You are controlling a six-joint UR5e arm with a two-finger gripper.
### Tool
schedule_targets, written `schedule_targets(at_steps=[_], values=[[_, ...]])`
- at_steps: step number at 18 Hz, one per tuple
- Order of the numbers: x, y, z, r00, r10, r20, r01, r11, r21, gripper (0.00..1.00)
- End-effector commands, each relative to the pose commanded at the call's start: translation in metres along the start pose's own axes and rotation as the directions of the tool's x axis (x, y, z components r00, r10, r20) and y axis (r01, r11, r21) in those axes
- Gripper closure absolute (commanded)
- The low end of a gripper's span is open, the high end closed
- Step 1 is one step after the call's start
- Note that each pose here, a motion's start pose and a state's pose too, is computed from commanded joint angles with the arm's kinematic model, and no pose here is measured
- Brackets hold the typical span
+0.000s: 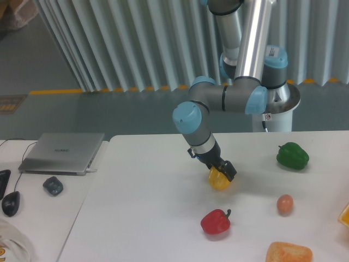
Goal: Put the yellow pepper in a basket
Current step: 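Close the gripper on the yellow pepper, then lift the yellow pepper and carry it toward the green pepper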
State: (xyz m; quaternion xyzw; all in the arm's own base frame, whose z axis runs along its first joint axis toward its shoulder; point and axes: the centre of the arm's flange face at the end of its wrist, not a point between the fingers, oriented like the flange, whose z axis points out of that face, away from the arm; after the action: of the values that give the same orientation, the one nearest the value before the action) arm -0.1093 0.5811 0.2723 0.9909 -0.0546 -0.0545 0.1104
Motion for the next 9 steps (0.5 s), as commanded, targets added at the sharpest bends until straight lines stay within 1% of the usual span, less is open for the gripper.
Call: schedule_targets(at_steps=[2, 3, 4, 9], values=[[-0.0003, -0.0002, -0.0007, 1.0, 0.0, 0.001, 0.0, 1.0, 0.001, 0.37], [-0.0003, -0.0002, -0.0007, 1.0, 0.0, 0.001, 0.0, 1.0, 0.001, 0.41], [-0.0005, -0.0005, -0.0014, 1.0, -0.002, 0.001, 0.002, 1.0, 0.003, 0.56], [-0.0038, 0.0014, -0.0064, 1.0, -0.004, 0.002, 0.004, 1.0, 0.006, 0.57]])
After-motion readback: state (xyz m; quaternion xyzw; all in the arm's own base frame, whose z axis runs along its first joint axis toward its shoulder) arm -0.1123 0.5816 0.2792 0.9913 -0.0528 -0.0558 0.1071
